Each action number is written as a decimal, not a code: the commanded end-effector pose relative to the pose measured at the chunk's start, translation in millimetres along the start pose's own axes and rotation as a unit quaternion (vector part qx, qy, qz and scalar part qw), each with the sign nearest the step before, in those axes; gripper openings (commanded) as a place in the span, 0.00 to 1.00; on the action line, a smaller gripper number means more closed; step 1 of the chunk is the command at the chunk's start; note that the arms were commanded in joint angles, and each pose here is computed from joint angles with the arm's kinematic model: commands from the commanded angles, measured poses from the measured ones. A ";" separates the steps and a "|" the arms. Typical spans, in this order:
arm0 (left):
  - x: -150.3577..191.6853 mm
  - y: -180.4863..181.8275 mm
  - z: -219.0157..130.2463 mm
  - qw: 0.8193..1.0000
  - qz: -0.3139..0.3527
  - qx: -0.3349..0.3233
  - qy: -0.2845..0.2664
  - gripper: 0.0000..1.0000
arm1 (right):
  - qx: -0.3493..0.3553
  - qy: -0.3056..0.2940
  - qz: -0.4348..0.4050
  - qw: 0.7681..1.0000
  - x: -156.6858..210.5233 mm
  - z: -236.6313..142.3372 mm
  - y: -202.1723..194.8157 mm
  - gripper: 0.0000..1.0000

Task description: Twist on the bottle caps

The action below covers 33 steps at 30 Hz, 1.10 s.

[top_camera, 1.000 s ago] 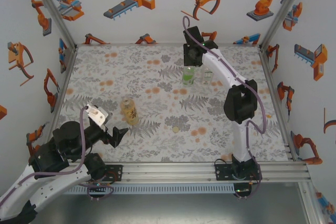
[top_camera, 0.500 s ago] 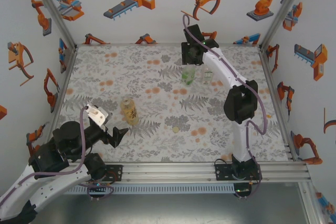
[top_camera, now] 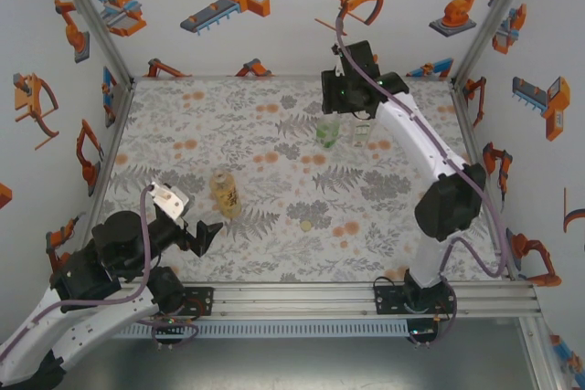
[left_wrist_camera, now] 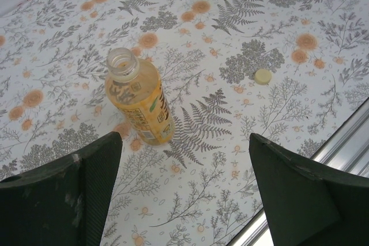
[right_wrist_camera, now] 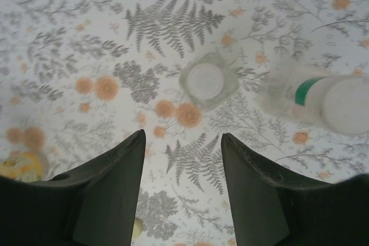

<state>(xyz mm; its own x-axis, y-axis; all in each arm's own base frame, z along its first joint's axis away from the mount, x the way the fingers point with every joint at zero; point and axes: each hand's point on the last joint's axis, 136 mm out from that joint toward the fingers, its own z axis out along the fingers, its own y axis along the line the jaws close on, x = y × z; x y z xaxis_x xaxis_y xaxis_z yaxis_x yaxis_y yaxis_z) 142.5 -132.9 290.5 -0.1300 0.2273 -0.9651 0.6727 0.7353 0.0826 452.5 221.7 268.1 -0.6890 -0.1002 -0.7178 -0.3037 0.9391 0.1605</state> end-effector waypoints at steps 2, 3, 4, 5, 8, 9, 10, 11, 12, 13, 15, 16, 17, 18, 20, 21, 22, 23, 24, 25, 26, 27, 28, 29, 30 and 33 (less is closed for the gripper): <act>-1.7 6.5 -0.4 1.000 0.009 -0.018 -0.008 0.83 | -0.106 -0.032 -0.016 0.994 6.0 -18.4 31.6 0.52; -2.3 8.0 -1.1 1.000 0.010 -0.022 -0.011 0.83 | -0.130 -0.040 -0.018 0.991 10.2 -23.6 38.3 0.53; -2.6 10.3 -2.2 0.999 0.012 -0.028 -0.012 0.83 | -0.156 -0.050 -0.022 0.986 14.0 -29.1 45.9 0.53; -3.0 12.1 -3.3 0.999 0.014 -0.033 -0.014 0.83 | -0.180 -0.060 -0.027 0.982 18.5 -32.8 52.7 0.53; -6.5 20.5 -11.7 0.998 0.014 -0.053 -0.032 0.83 | -0.256 -0.093 -0.047 0.961 33.3 -47.7 74.7 0.53; -7.1 23.2 -14.2 0.997 0.013 -0.060 -0.038 0.83 | -0.283 -0.105 -0.056 0.952 39.2 -52.8 82.8 0.54; -7.6 25.3 -16.7 0.997 0.011 -0.065 -0.044 0.83 | -0.307 -0.119 -0.067 0.942 43.5 -58.1 90.3 0.54; -7.8 27.1 -18.5 0.996 0.010 -0.070 -0.049 0.83 | -0.324 -0.124 -0.075 0.935 50.6 -60.2 96.0 0.55; -8.4 28.7 -20.8 0.996 0.007 -0.074 -0.055 0.83 | -0.340 -0.135 -0.087 0.927 56.4 -63.4 102.7 0.56; -8.9 29.9 -23.1 0.995 0.006 -0.076 -0.061 0.83 | -0.353 -0.140 -0.098 0.920 62.9 -65.5 109.5 0.57; -10.0 31.5 -26.7 0.994 0.003 -0.080 -0.070 0.83 | -0.379 -0.143 -0.127 0.906 79.4 -67.8 124.5 0.57; -9.7 32.2 -27.7 0.994 0.001 -0.081 -0.073 0.83 | -0.392 -0.146 -0.145 0.897 88.5 -69.0 133.4 0.58; -9.6 33.0 -28.3 0.994 0.000 -0.084 -0.075 0.83 | -0.404 -0.149 -0.160 0.888 96.8 -70.3 141.1 0.59; -8.4 34.3 -28.1 0.993 0.001 -0.088 -0.073 0.84 | -0.415 -0.156 -0.178 0.879 105.3 -71.5 149.8 0.59; -6.3 37.0 -27.4 0.993 0.003 -0.096 -0.068 0.84 | -0.431 -0.171 -0.203 0.863 119.5 -72.8 164.4 0.63; -5.9 37.7 -27.5 0.993 0.003 -0.099 -0.066 0.84 | -0.438 -0.181 -0.215 0.854 125.5 -73.9 171.8 0.66; -5.7 38.1 -27.0 0.993 0.004 -0.100 -0.063 0.84 | -0.444 -0.190 -0.223 0.847 130.2 -74.4 178.5 0.68; -5.2 38.2 -26.6 0.993 0.004 -0.100 -0.062 0.84 | -0.450 -0.195 -0.227 0.841 134.7 -74.5 184.5 0.71; -4.7 38.2 -25.8 0.993 0.005 -0.101 -0.059 0.84 | -0.457 -0.201 -0.233 0.834 139.0 -74.9 191.9 0.74; -4.5 38.4 -25.3 0.993 0.006 -0.101 -0.057 0.84 | -0.465 -0.204 -0.237 0.828 143.5 -74.3 198.9 0.75; -4.5 38.6 -25.1 0.993 0.006 -0.102 -0.056 0.84 | -0.467 -0.207 -0.238 0.826 145.5 -71.6 203.3 0.76; -3.8 38.8 -24.6 0.993 0.007 -0.103 -0.055 0.84 | -0.469 -0.212 -0.240 0.823 147.5 -69.8 209.7 0.77; -3.7 38.9 -24.4 0.993 0.008 -0.104 -0.054 0.84 | -0.472 -0.215 -0.243 0.820 150.7 -68.0 216.5 0.77; -3.9 38.8 -23.8 0.993 0.010 -0.104 -0.053 0.84 | -0.474 -0.220 -0.245 0.816 153.3 -66.4 222.0 0.77; -3.4 38.8 -23.4 0.993 0.010 -0.104 -0.052 0.84 | -0.477 -0.224 -0.247 0.813 155.3 -64.1 228.9 0.78; -1.8 39.8 -21.8 0.993 0.013 -0.108 -0.047 0.84 | -0.481 -0.234 -0.247 0.808 158.7 -57.2 246.3 0.78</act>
<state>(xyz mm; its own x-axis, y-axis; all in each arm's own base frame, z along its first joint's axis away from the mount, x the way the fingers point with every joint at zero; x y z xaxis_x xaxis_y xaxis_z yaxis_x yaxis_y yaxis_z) 148.6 -91.6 303.2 -0.0406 0.1667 -0.9852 0.5259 0.8419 0.1208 228.5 402.5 210.4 -0.1763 -0.1331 -0.9753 -0.9801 0.1159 0.1614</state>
